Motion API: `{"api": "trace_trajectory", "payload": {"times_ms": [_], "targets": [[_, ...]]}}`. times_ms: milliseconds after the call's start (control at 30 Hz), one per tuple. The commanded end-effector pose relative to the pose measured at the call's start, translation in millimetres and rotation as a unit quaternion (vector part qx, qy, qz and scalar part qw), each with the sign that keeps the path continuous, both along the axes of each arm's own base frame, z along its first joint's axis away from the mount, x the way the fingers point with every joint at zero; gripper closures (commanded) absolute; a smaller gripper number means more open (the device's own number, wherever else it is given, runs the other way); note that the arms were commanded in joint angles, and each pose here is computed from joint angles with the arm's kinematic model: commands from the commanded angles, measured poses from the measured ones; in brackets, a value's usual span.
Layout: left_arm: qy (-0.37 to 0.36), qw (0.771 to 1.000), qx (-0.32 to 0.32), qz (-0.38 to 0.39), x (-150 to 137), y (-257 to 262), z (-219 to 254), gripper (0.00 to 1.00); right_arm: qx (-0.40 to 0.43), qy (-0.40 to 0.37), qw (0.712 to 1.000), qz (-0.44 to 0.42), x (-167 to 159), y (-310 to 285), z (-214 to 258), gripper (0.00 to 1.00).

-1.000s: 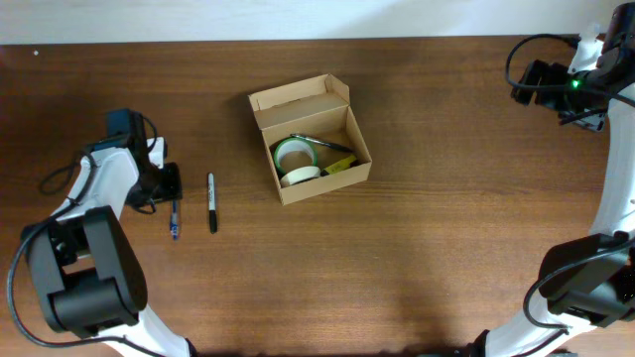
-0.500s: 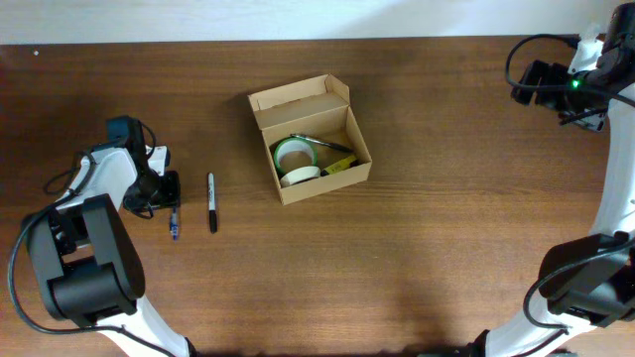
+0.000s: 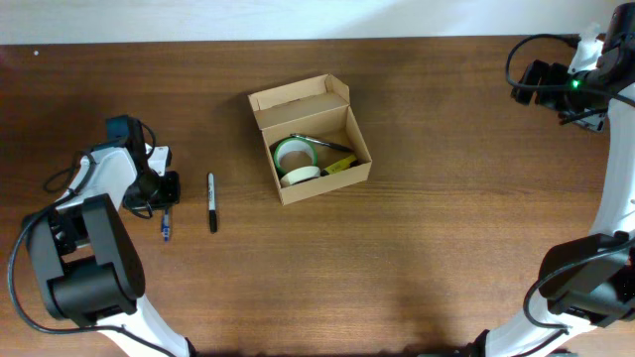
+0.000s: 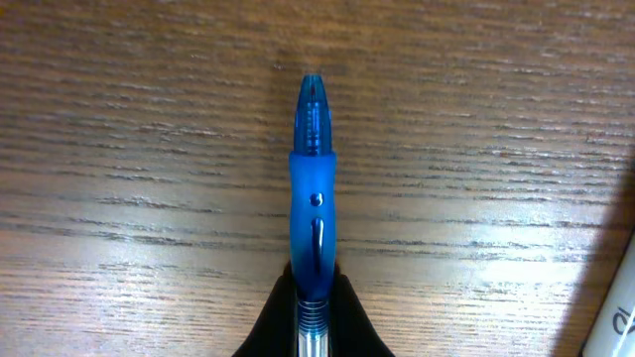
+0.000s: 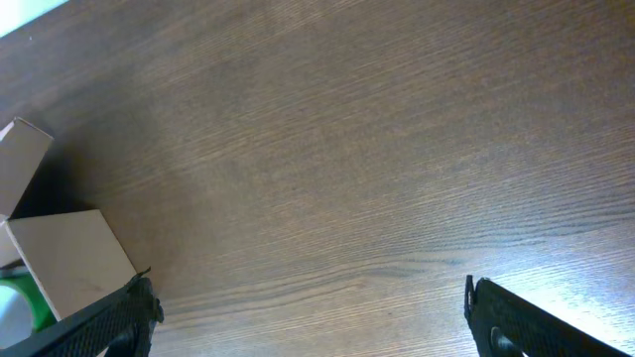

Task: Pack container
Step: 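Carry the blue pen over the box and lower it in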

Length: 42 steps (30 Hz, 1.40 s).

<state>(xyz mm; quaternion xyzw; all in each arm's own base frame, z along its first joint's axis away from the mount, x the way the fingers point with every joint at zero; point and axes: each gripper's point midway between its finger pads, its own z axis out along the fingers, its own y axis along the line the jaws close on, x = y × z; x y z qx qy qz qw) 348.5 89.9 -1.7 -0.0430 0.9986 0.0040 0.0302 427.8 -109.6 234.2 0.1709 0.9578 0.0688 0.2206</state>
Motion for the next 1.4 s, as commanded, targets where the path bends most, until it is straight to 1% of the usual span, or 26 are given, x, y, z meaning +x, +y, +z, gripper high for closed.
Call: {"api": "trace_trajectory", "payload": {"times_ms": [0,100,233,300,333,400,467,500,533,600,667,767,800,867,933,967,1033,1167,1200,1267,1300,1367], "targets": [[0.011,1.0,-0.023,-0.016,2.2,-7.9,-4.2,0.99,0.001,-0.009,1.0,-0.001,-1.1,-0.5,7.0,0.01],[-0.008,0.998,-0.031,-0.062,21.6,-14.2,19.0,0.99,0.001,-0.009,1.0,-0.001,-1.1,-0.5,7.0,0.01],[-0.06,0.992,-0.014,-0.114,64.6,-21.4,76.1,0.98,0.001,-0.009,1.0,-0.001,-1.1,-0.5,7.0,0.01],[-0.099,0.982,-0.015,-0.161,86.3,-33.5,110.7,0.99,0.001,-0.009,1.0,-0.001,-1.1,-0.5,7.0,0.01],[-0.12,0.973,-0.016,-0.198,96.1,-42.6,130.8,0.98,0.001,-0.009,1.0,-0.001,-1.1,-0.5,7.0,0.01],[-0.154,0.952,-0.012,-0.263,108.9,-61.6,166.6,0.98,0.001,-0.009,1.0,-0.001,-1.1,-0.5,7.0,0.01],[-0.179,0.927,0.001,-0.33,114.8,-85.0,199.5,0.98,0.001,-0.009,1.0,-0.001,-1.1,-0.5,7.0,0.01],[-0.185,0.915,0.006,-0.358,114.7,-97.1,211.2,0.98,0.001,-0.009,1.0,-0.001,-1.1,-0.5,7.0,0.01],[-0.191,0.897,0.011,-0.398,112.2,-116.4,225.6,0.98,0.001,-0.009,1.0,-0.001,-1.1,-0.5,7.0,0.01],[-0.194,0.873,0.013,-0.447,106.1,-144.6,237.7,0.98,0.001,-0.009,1.0,-0.001,-1.1,-0.5,7.0,0.01],[-0.188,0.842,0.011,-0.505,95.1,-177.7,241.2,0.99,0.001,-0.009,1.0,-0.001,-1.1,-0.5,7.0,0.01],[-0.168,0.785,0.004,-0.597,73.7,-229.7,234.6,0.98,0.001,-0.009,1.0,-0.001,-1.1,-0.5,7.0,0.01],[-0.162,0.77,0.008,-0.618,68.5,-245.4,231.3,0.98,0.001,-0.009,1.0,-0.001,-1.1,-0.5,7.0,0.01],[-0.144,0.744,0.033,-0.651,62.7,-266.2,222.3,0.98,0.001,-0.009,1.0,-0.001,-1.1,-0.5,7.0,0.01],[-0.118,0.724,0.071,-0.676,61.2,-277.0,210.6,0.98,0.001,-0.009,1.0,-0.001,-1.1,-0.5,7.0,0.01],[-0.11,0.718,0.083,-0.682,61.9,-281.8,204.7,0.98,0.001,-0.009,1.0,-0.001,-1.1,-0.5,7.0,0.01],[-0.097,0.709,0.083,-0.694,62.6,-296.1,187.9,0.98,0.001,-0.009,1.0,-0.001,-1.1,-0.5,7.0,0.01],[-0.071,0.701,0.073,-0.706,69.3,-313.3,147.6,0.98,0.001,-0.009,1.0,-0.001,-1.1,-0.5,7.0,0.01],[-0.067,0.703,0.074,-0.704,72.9,-314.6,139.1,0.98,0.001,-0.009,1.0,-0.001,-1.1,-0.5,7.0,0.01],[-0.072,0.728,0.095,-0.675,89.3,-314.1,125.6,0.98,0.001,-0.009,1.0,-0.001,-1.0,-0.5,7.1,0.01],[-0.075,0.736,0.104,-0.664,95.8,-313.6,121.5,0.99,0.001,-0.009,1.0,-0.001,-1.1,-0.5,7.0,0.01],[-0.081,0.741,0.105,-0.659,102.0,-317.0,114.4,0.99,0.001,-0.009,1.0,-0.001,-1.1,-0.5,7.0,0.01]]}}
